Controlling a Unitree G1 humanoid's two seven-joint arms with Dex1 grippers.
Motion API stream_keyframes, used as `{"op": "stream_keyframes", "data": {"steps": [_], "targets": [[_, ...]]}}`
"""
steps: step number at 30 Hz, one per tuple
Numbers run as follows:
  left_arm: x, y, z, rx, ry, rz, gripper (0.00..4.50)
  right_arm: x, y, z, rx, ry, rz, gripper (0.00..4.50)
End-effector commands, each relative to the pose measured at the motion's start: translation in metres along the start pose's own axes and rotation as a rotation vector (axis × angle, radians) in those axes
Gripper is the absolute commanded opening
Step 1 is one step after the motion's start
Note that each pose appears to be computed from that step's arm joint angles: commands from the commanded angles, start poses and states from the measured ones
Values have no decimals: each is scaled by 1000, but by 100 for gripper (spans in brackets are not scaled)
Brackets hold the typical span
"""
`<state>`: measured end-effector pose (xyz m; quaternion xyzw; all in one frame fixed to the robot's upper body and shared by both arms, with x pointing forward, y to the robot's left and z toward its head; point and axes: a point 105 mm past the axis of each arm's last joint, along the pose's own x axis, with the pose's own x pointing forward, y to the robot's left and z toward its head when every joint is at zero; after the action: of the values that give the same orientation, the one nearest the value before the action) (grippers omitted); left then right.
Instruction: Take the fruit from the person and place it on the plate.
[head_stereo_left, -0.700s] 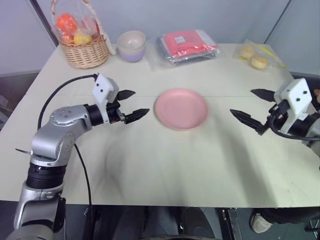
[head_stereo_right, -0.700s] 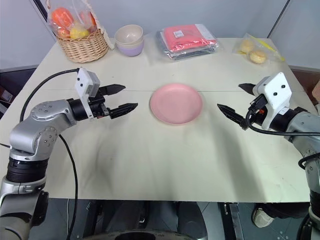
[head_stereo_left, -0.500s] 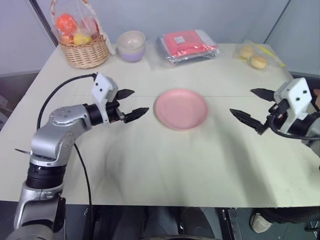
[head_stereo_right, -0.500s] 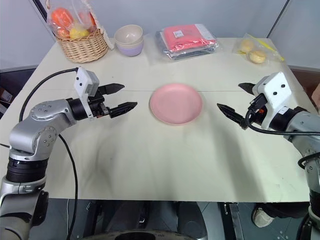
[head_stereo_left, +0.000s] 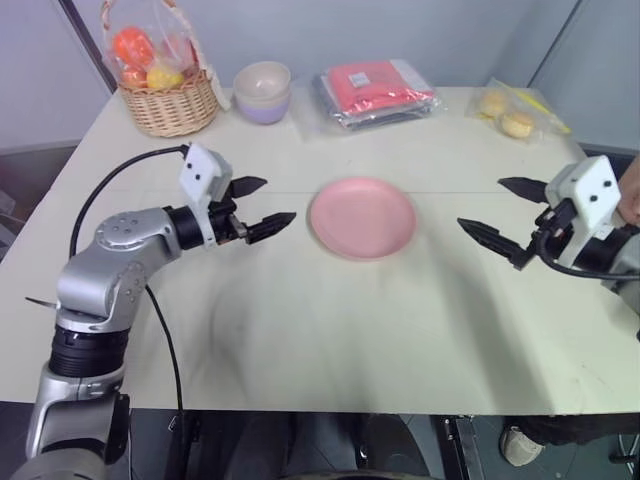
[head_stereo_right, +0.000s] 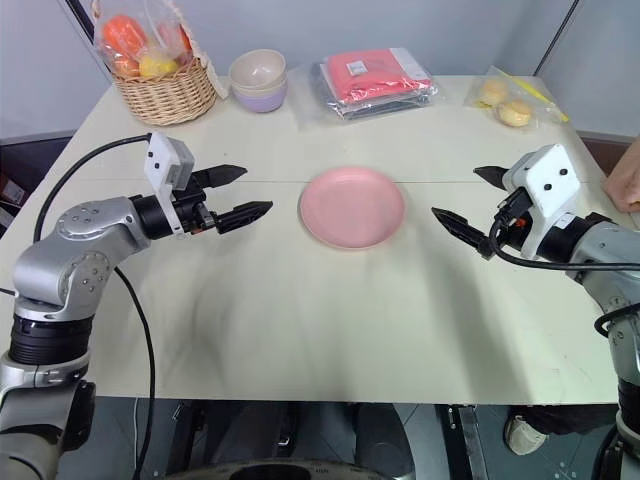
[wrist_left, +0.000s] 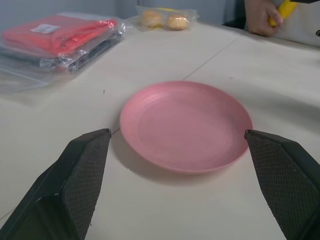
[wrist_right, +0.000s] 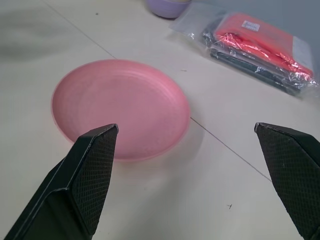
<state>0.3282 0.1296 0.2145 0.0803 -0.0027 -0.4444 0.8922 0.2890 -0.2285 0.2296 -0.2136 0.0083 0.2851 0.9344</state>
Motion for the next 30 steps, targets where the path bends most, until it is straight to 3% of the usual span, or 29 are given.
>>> {"op": "stream_keyframes", "data": {"steps": [1,30], "targets": [[-3,-3,14,45,-35,-10,450,-4,-2,12,-43,-33,-7,447],[4,0,16,53,-54,-13,450,-7,-8,15,-59,-33,-35,447]]}}
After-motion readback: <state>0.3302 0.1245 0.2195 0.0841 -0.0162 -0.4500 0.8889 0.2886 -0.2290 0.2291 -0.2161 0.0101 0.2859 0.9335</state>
